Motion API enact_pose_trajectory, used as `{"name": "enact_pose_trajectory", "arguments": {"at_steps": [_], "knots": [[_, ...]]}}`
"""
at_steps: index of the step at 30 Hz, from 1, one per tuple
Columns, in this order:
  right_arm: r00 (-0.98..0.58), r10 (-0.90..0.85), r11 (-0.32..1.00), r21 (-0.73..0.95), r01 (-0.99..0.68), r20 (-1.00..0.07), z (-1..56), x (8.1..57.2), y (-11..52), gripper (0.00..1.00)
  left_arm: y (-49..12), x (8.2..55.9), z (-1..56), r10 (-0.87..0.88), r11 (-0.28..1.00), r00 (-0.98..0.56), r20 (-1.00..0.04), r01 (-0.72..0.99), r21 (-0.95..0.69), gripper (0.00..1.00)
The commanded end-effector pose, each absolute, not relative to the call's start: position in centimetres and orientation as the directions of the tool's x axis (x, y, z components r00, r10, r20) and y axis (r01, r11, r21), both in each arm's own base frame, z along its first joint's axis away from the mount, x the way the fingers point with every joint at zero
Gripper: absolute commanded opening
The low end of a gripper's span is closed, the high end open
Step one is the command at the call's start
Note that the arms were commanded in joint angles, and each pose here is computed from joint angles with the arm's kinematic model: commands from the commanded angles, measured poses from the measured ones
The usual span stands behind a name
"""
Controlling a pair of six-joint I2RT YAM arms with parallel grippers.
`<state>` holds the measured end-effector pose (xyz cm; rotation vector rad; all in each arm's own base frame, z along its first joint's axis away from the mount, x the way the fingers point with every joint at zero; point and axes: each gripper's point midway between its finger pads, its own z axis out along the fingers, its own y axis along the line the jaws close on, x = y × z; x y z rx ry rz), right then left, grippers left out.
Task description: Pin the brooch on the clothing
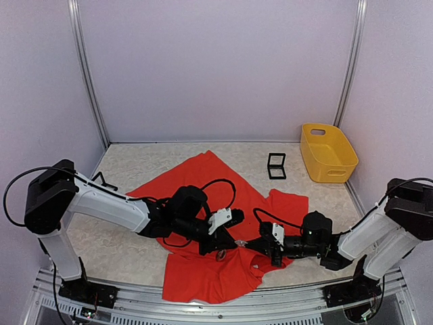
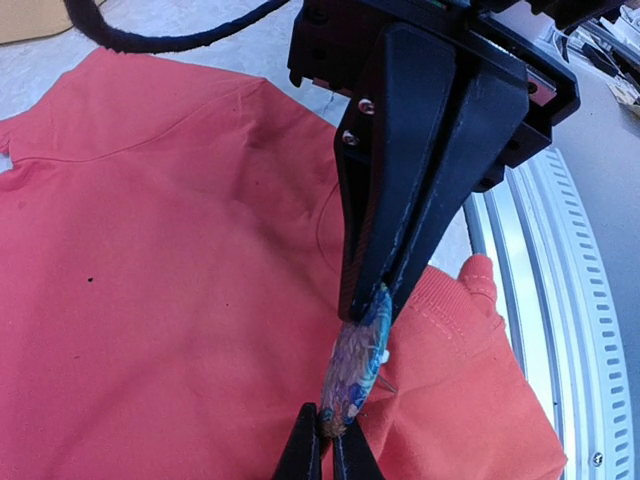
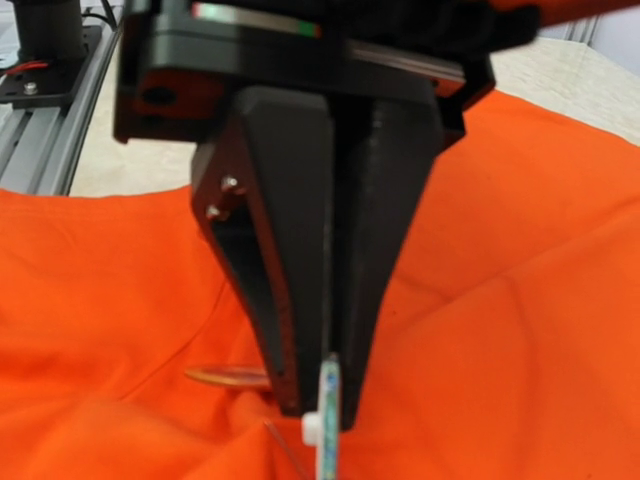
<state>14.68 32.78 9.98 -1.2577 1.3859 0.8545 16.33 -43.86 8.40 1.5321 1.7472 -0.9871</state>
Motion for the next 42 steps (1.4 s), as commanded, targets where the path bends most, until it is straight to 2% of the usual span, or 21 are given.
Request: {"name": "enact_pose_trajectory", "arguments": {"at_steps": [1,4,8,10,14,20,21,23,25,29,32,34,38,42], "knots": [[0.098,-0.213,0.171,-0.136,-0.976,-0.972,10.9,14.6,33.4,0.0,-45.3,16.3,11.6,0.466,0.021,-0.121,-0.876,0.992,-0.126,0.01],[0.097,-0.22,0.165,-0.134,-0.977,-0.971,10.8,14.5,33.4,0.0,-45.6,15.9,11.8,0.458,0.012,-0.122,-0.88,0.991,-0.131,0.01],[0.096,-0.225,0.166,-0.135,-0.977,-0.97,10.8,14.5,33.3,0.0,-45.6,16.0,12.7,0.442,0.016,-0.104,-0.891,0.994,-0.108,0.15],[0.099,-0.225,0.169,-0.138,-0.976,-0.969,10.8,14.5,33.3,0.0,-45.4,16.0,13.2,0.43,0.017,-0.087,-0.898,0.996,-0.089,0.13],[0.1,-0.227,0.172,-0.141,-0.975,-0.969,10.9,14.6,33.3,0.0,-45.0,15.7,13.0,0.429,0.005,-0.069,-0.901,0.997,-0.074,0.0],[0.083,-0.231,0.192,-0.129,-0.973,-0.969,10.9,15.0,33.2,0.0,-44.9,15.3,12.3,0.458,-0.003,-0.083,-0.885,0.995,-0.095,0.0],[0.072,-0.241,0.198,-0.122,-0.973,-0.968,10.8,15.1,33.2,0.04,-44.8,15.4,12.4,0.459,0.004,-0.085,-0.884,0.996,-0.094,0.0],[0.067,-0.252,0.16,-0.11,-0.981,-0.965,10.6,14.3,33.1,0.28,-44.8,15.6,12.8,0.454,0.013,-0.083,-0.887,0.996,-0.087,0.0],[0.055,-0.252,0.126,-0.089,-0.988,-0.966,10.4,13.4,32.8,0.42,-44.7,15.5,13.2,0.45,0.011,-0.076,-0.89,0.997,-0.079,0.0],[-0.017,-0.308,0.102,-0.015,-0.995,-0.951,8.5,12.7,32.5,0.49,-44.5,15.5,13.4,0.455,0.012,-0.068,-0.888,0.997,-0.07,0.0],[-0.098,-0.364,0.154,0.044,-0.987,-0.926,6.3,13.4,32.5,0.44,-44.4,15.4,13.5,0.457,0.004,-0.067,-0.887,0.997,-0.073,0.0],[-0.128,-0.379,0.211,0.049,-0.976,-0.916,5.4,14.3,32.3,0.36,-44.3,15.2,13.7,0.455,-0.004,-0.066,-0.888,0.997,-0.076,0.0],[-0.154,-0.365,0.245,0.064,-0.967,-0.918,5.2,14.9,32.3,0.13,-44.2,15.0,13.7,0.461,-0.013,-0.065,-0.885,0.997,-0.08,0.0],[-0.165,-0.37,0.256,0.071,-0.964,-0.914,4.8,15.0,31.9,0.16,-44.0,14.8,13.5,0.475,-0.012,-0.07,-0.877,0.996,-0.086,0.0]]}}
